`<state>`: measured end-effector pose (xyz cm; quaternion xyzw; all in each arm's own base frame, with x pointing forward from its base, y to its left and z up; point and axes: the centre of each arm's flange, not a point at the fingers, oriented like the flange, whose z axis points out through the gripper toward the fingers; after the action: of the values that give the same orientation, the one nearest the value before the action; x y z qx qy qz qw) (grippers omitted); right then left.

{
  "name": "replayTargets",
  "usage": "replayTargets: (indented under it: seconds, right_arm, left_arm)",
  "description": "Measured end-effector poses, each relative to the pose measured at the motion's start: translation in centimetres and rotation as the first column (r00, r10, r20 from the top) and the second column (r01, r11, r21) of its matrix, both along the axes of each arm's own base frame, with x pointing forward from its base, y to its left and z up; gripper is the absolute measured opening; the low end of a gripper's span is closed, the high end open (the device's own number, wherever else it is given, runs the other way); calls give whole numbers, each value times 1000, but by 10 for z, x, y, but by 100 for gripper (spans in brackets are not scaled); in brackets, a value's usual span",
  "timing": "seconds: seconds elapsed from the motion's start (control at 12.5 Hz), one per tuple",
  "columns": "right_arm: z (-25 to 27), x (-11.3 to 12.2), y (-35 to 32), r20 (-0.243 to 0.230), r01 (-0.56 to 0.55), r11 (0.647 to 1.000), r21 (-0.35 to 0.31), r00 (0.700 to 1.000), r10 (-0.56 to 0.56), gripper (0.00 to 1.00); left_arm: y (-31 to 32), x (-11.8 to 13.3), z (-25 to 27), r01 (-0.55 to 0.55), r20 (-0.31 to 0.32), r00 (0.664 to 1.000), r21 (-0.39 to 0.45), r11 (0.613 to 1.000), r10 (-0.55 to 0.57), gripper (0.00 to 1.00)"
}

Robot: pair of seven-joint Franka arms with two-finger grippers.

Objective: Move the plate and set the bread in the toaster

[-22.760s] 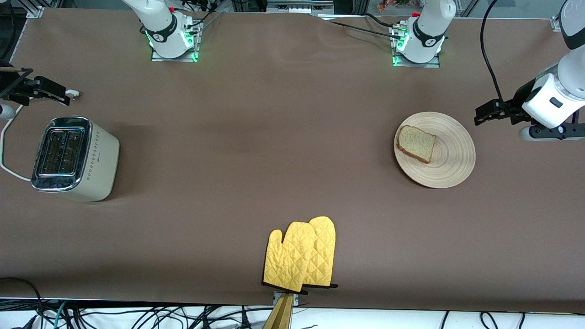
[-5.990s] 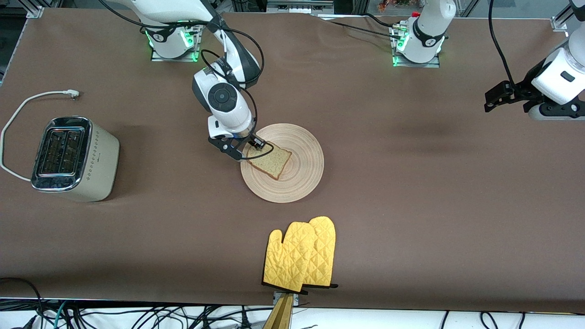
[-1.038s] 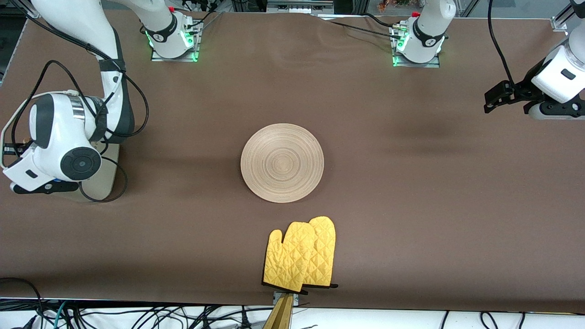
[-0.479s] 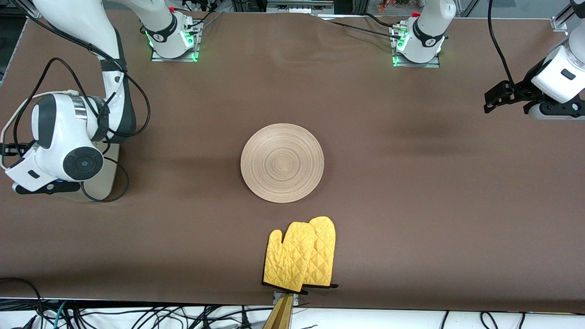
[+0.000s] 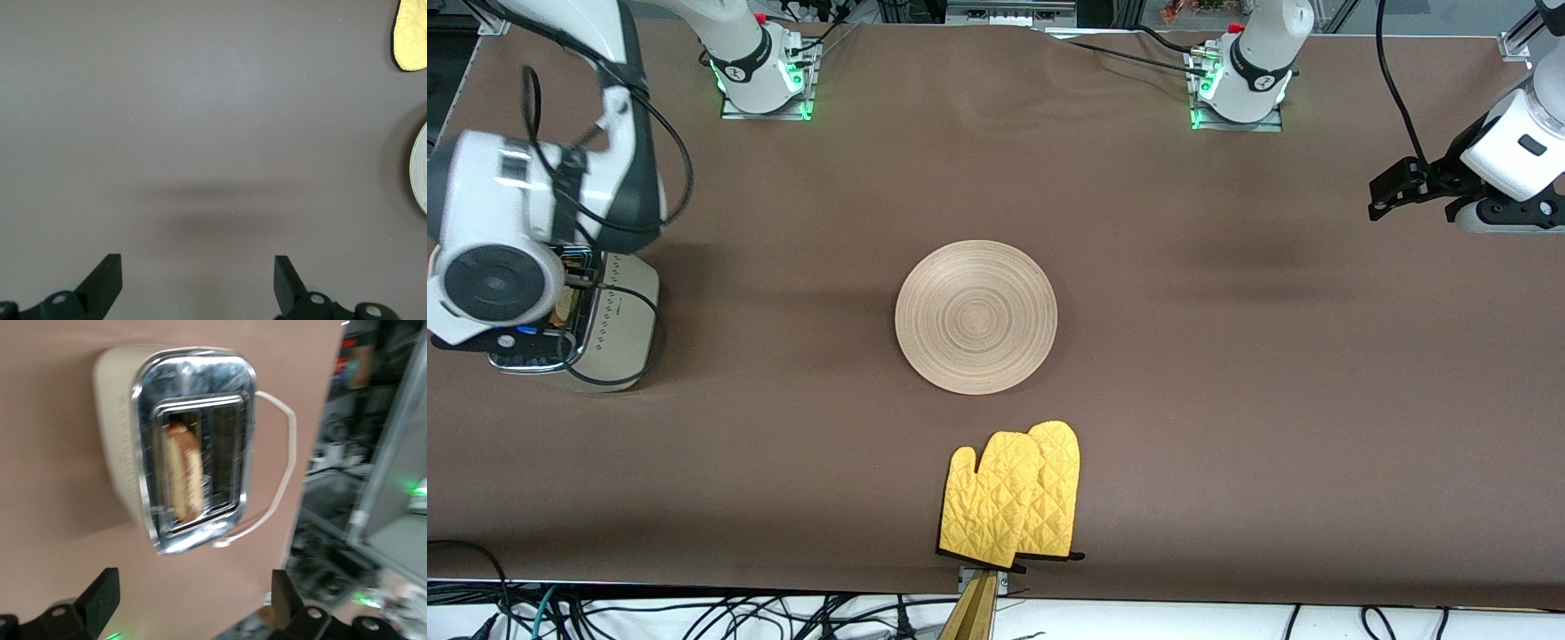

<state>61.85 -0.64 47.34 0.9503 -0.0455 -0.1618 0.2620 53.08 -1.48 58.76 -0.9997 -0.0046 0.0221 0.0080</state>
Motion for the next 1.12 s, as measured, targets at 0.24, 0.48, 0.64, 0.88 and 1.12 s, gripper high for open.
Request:
replayTargets:
  seconds: [0.24,0.48,0.64,0.88,1.12]
  right_arm:
    - [50,-18,-14,91,65,948,311,991,-98,100]
    - [65,-20,-26,134,51,884,465,983,-127,100]
    - [65,-16,-12,153,9,882,472,984,-92,100]
    - [64,-13,19,167,-78,884,461,986,0,100]
    - [75,-24,7,210,-103,863,495,978,-4,100]
  left_arm:
    - [0,0,-1,0,-1,1000,0,1000,0,100]
    - [0,1,-1,0,-2,1000,0,1000,0,100]
    - [0,1,-1,0,-2,1000,0,1000,0,100]
    - [0,1,-1,0,-2,1000,0,1000,0,100]
    - [0,1,-1,0,-2,1000,0,1000,0,100]
